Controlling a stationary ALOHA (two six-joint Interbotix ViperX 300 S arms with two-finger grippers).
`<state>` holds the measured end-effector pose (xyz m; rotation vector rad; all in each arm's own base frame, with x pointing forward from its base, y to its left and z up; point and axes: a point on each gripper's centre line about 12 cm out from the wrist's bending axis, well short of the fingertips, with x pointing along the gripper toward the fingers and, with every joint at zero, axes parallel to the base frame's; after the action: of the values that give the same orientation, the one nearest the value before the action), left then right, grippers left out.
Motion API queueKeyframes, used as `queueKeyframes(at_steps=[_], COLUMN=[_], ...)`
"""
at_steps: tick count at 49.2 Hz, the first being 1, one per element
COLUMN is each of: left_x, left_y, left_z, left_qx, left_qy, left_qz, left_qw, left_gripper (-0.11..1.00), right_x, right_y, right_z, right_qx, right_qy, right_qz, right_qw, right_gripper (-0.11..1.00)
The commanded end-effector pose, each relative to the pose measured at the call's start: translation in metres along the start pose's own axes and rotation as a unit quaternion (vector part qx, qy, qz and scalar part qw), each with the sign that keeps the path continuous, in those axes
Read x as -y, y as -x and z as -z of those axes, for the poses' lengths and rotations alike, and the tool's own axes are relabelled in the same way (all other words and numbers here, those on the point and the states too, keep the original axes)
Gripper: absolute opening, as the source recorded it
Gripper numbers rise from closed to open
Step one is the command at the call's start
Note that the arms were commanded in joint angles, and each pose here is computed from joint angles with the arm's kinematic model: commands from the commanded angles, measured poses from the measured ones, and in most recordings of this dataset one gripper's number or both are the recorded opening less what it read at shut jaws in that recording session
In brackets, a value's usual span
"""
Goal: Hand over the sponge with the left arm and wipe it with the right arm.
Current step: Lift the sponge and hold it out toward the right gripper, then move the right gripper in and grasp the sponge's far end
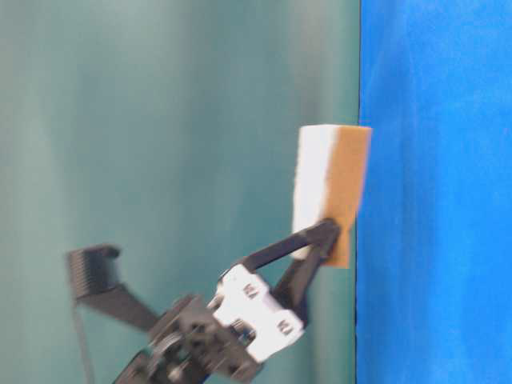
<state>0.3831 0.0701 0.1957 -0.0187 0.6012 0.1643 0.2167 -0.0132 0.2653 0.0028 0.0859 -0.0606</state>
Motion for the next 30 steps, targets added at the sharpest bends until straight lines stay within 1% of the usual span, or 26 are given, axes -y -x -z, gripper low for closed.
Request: queueKeyframes(at_steps=[1, 4, 10, 21, 30], left_x=[0.015, 0.023, 0.031, 0.032, 0.032], left_y=[0.018, 0.024, 0.026, 0.026, 0.026], left_z=[-0.015, -0.014, -0.009, -0.009, -0.009], left_qx=[0.029, 0.033, 0.028, 0.029, 0.029], left_qy=[0.016, 0.032, 0.047, 0.046, 0.043], left_qz=[0.017, 0.027, 0.036, 0.038, 0.038], left_qw=[0.9993, 0.9986, 0.9979, 0.9978, 0.9980], left_gripper=[0.38, 0.38, 0.38, 0.38, 0.38], right_x=[0.001, 0.001, 0.001, 0.001, -0.001], right_y=[-0.003, -0.004, -0.007, -0.020, -0.043], right_z=[-0.010, -0.011, -0.012, -0.011, -0.012], right_qx=[0.012, 0.012, 0.009, -0.005, -0.026], right_qy=[-0.002, -0.002, -0.001, -0.017, -0.032], right_qz=[0.002, 0.002, 0.002, 0.001, -0.001], right_qw=[0.9999, 0.9999, 1.0000, 0.9998, 0.9992], right_gripper=[0.00, 0.00, 0.00, 0.00, 0.00])
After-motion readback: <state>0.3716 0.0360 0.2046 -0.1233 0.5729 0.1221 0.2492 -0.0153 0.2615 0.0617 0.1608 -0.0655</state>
